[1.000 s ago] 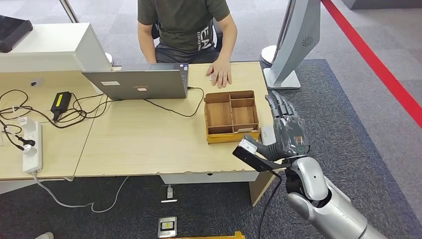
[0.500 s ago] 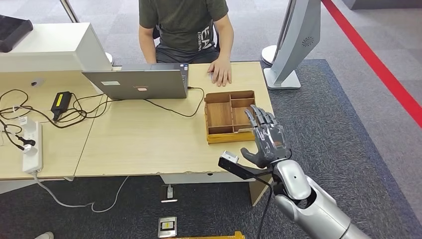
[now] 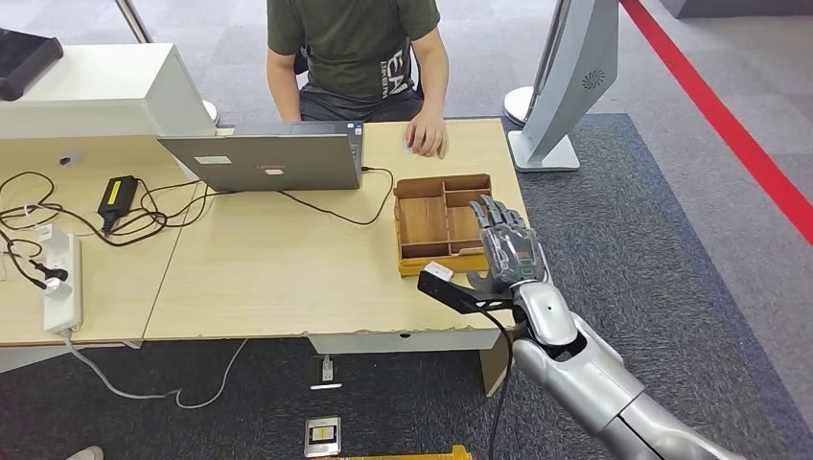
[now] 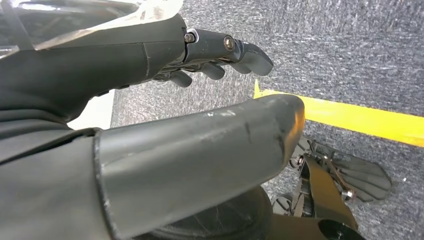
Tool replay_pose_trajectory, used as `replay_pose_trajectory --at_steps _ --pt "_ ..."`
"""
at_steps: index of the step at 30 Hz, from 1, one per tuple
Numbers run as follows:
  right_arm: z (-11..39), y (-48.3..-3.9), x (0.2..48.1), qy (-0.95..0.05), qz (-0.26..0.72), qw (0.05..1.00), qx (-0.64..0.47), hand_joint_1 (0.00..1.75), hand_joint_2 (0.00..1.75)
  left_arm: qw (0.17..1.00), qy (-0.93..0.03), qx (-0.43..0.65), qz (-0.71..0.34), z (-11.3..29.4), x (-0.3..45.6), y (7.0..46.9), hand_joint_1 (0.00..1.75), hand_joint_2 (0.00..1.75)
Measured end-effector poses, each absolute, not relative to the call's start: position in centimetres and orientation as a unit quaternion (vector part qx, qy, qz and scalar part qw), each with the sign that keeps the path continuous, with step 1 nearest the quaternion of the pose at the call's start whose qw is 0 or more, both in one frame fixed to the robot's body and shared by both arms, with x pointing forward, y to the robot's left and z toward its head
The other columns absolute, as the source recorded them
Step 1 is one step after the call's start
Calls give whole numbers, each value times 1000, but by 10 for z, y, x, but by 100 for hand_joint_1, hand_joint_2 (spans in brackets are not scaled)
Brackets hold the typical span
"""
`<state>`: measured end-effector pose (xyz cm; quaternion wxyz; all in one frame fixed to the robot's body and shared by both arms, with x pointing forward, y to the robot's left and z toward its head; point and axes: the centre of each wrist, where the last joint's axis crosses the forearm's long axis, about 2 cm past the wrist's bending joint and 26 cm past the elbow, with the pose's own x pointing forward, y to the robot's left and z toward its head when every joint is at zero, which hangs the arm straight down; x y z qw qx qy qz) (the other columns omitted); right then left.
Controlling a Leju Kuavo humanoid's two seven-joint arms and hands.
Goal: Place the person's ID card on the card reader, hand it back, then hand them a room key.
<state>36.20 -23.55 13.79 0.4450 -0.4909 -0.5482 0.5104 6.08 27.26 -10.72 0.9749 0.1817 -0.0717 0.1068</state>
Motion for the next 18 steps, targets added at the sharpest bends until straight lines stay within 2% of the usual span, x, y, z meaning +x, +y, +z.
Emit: replay_pose_trajectory --at_steps 18 --pt "114 -248 371 -495 522 492 -490 0 175 974 -64 179 121 -107 60 273 0 0"
